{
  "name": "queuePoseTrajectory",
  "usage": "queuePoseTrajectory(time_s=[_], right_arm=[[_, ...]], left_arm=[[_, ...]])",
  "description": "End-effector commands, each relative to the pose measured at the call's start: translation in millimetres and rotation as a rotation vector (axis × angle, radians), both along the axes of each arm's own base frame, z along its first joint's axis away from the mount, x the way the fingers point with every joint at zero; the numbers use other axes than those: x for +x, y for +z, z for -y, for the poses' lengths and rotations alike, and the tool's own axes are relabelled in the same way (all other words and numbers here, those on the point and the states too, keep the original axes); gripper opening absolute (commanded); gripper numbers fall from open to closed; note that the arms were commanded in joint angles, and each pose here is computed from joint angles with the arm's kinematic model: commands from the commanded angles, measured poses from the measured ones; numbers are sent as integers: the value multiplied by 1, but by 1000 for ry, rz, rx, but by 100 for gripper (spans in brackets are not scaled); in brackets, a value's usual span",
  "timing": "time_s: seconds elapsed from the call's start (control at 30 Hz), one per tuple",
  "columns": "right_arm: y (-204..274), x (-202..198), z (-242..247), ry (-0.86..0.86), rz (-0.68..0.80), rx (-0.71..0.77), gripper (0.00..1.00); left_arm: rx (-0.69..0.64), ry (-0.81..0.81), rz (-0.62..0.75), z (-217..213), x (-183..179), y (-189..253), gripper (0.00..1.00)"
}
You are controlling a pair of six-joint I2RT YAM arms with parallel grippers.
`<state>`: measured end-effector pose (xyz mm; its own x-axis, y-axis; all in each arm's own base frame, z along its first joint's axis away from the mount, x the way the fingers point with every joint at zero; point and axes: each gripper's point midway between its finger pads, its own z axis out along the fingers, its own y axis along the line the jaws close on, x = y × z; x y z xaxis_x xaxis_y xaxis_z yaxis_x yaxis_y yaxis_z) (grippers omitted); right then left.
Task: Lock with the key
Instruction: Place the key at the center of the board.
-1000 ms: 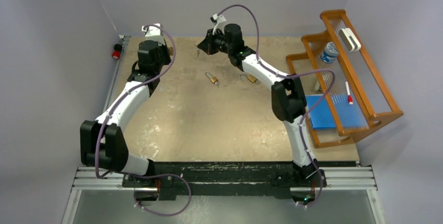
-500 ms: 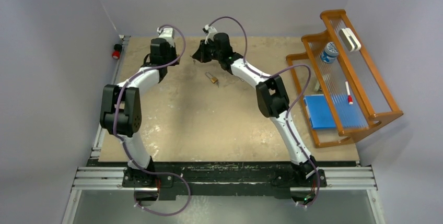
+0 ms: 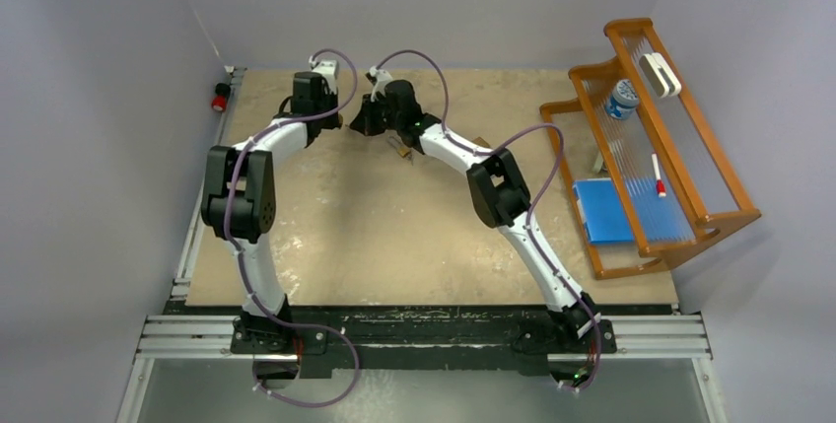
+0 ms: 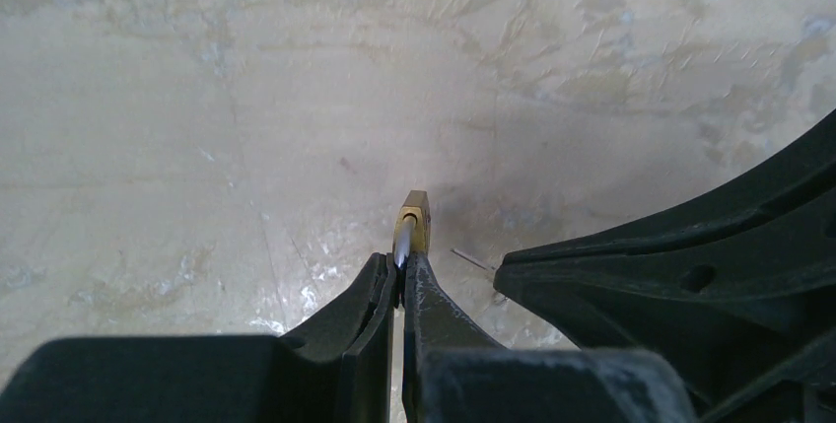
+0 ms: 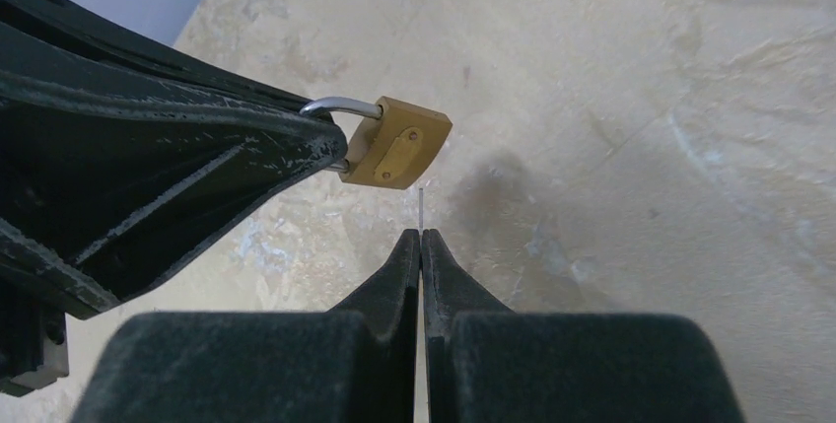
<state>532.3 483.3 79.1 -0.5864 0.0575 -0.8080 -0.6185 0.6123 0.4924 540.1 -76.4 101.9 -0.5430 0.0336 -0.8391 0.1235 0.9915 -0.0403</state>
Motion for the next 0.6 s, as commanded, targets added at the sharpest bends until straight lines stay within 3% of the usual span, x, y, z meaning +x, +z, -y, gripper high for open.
queuePoseTrajectory(time_s=[0.0,0.3,0.37,0.47,0.57], right_arm=[[15,5,-5,-21,26,39,0],[8,8,-2,-46,25,30,2],[7,6,-1,-43,21,24,11],[8,3,3,-37,24,9,22],[19,4,8,-41,51,-3,33]], left_arm=[[28,-4,36,-3,13,14,0],[57,29,-65,-10,10,-11,0],[62,37,-65,-11,11,-10,2],[67,45,-62,-13,13,-5,17],[67,46,-48,-13,15,1,26]])
